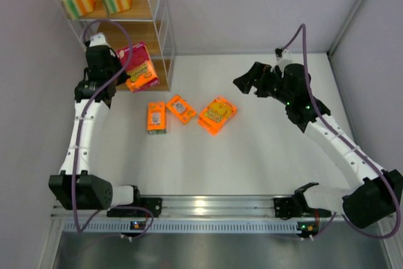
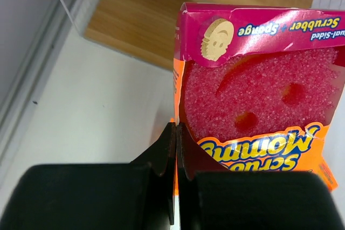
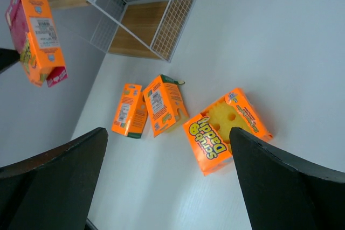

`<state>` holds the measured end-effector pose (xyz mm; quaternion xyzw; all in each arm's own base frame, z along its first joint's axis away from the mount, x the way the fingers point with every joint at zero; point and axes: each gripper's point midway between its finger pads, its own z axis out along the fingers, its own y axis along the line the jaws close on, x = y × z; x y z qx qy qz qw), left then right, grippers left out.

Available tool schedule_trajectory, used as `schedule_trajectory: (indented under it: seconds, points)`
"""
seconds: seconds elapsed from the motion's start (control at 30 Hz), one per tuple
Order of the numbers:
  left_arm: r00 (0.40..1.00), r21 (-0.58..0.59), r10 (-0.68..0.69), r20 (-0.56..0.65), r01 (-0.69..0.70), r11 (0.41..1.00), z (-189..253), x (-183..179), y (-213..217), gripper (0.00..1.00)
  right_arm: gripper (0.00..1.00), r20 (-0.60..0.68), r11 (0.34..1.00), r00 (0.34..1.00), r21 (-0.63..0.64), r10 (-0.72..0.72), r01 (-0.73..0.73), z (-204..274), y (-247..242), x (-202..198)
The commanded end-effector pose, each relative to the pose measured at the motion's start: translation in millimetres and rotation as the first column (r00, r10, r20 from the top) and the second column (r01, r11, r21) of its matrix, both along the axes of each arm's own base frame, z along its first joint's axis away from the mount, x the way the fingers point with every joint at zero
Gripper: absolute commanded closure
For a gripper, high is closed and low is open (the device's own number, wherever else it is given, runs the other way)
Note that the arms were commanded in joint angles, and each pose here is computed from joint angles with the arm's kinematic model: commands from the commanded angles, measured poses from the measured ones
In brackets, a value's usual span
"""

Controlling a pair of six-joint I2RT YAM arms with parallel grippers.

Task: Place and organize the cleaning sponges onto the shelf

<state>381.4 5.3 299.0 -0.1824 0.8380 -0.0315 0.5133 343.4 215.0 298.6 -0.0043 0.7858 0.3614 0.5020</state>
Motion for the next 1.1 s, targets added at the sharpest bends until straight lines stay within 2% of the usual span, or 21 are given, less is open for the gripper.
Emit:
schedule_trajectory:
  seconds: [0.0,0.2,0.37,0.43,0.7,0.9,1.07]
  points:
    - [0.997,0.08,0.053,0.059,-0.057,0.995,35,23,38,1.0,0.01,-0.003,0.998,1.0,-0.05,-0.031,0.031,-7,-11,2]
    - [0.988,0.064,0.134,0.073,-0.139,0.988,44,45,73,1.0,0.01,-0.029,0.998,0.999,-0.039,-0.045,0.044,-16,-13,2]
    - [0.99,0.005,0.119,0.07,-0.12,0.993,40,65,67,1.0,0.01,-0.034,0.998,0.998,-0.038,-0.055,0.054,-19,-15,4]
    - [0.996,-0.037,0.067,0.062,-0.065,0.997,36,78,57,1.0,0.01,-0.039,0.998,0.998,-0.036,-0.055,0.053,-21,-14,6]
    - [0.991,-0.179,0.123,0.051,-0.112,0.977,27,96,50,1.0,0.0,-0.061,0.999,0.997,-0.028,-0.047,0.045,-27,-11,6]
    - [0.955,-0.296,0.285,0.085,-0.249,0.922,42,82,57,1.0,0.01,-0.067,0.999,0.997,-0.024,-0.04,0.039,-29,-9,8]
    - [0.872,-0.367,0.473,0.126,-0.402,0.839,60,59,78,1.0,0.0,-0.075,0.999,0.997,-0.004,-0.033,0.033,-33,-6,7]
